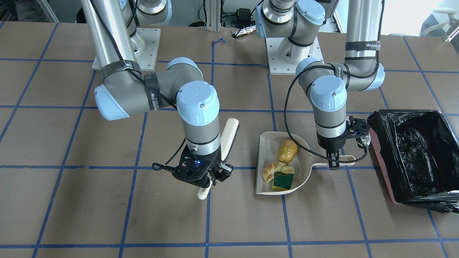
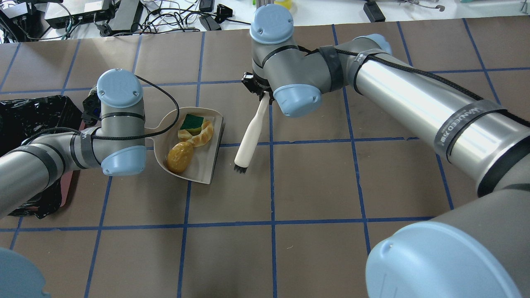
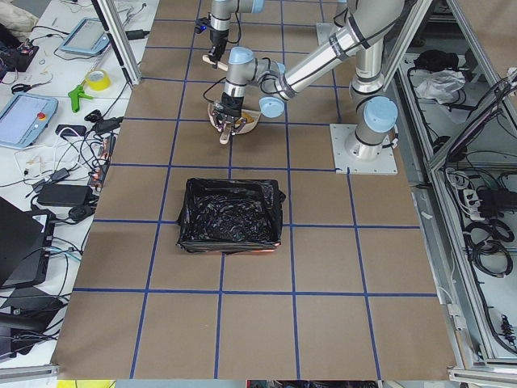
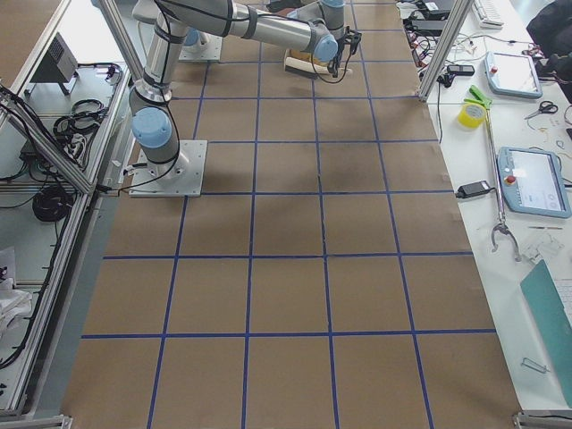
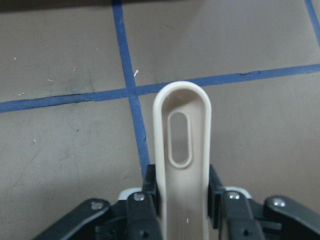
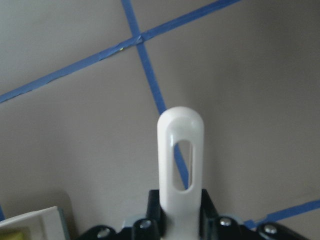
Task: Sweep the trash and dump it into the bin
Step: 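Carry the dustpan to the bin with left gripper while right withdraws brush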
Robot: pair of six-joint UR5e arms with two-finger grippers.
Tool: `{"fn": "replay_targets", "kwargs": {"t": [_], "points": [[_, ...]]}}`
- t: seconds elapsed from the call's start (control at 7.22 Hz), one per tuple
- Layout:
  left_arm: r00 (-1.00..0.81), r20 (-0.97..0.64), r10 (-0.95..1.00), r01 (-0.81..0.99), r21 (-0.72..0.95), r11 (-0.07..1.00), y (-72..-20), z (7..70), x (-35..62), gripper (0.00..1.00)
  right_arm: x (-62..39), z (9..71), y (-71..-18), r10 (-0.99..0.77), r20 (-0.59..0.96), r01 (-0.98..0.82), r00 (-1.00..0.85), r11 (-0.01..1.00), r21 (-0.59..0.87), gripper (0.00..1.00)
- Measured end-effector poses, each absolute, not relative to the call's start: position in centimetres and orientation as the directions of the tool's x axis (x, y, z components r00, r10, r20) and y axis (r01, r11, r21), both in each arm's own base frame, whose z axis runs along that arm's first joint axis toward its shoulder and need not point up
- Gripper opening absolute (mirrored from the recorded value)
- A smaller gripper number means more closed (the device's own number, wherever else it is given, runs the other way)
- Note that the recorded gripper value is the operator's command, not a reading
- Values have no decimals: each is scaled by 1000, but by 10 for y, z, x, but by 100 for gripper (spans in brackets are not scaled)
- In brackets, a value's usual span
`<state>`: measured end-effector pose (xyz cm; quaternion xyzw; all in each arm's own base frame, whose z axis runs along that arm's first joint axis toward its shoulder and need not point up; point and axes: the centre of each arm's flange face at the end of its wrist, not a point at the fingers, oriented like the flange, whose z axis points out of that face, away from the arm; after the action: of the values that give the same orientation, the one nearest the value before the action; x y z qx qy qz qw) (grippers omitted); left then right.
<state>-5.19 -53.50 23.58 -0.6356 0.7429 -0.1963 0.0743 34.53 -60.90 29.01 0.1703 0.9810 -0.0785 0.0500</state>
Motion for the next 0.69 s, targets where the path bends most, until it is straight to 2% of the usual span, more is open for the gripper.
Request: {"fn": "replay_targets", "kwargs": {"t": [0.28,0.69], "points": [[-174,77,-982,-950,-278,146,-542,253,-50,0,269,309,-631,226,-78,234,-971,965,-120,0],[-125,40,-991,-975,-193,115,-565,298,-13,0,142,315,-667,90,-35,94,-995,988,-124,0]]}}
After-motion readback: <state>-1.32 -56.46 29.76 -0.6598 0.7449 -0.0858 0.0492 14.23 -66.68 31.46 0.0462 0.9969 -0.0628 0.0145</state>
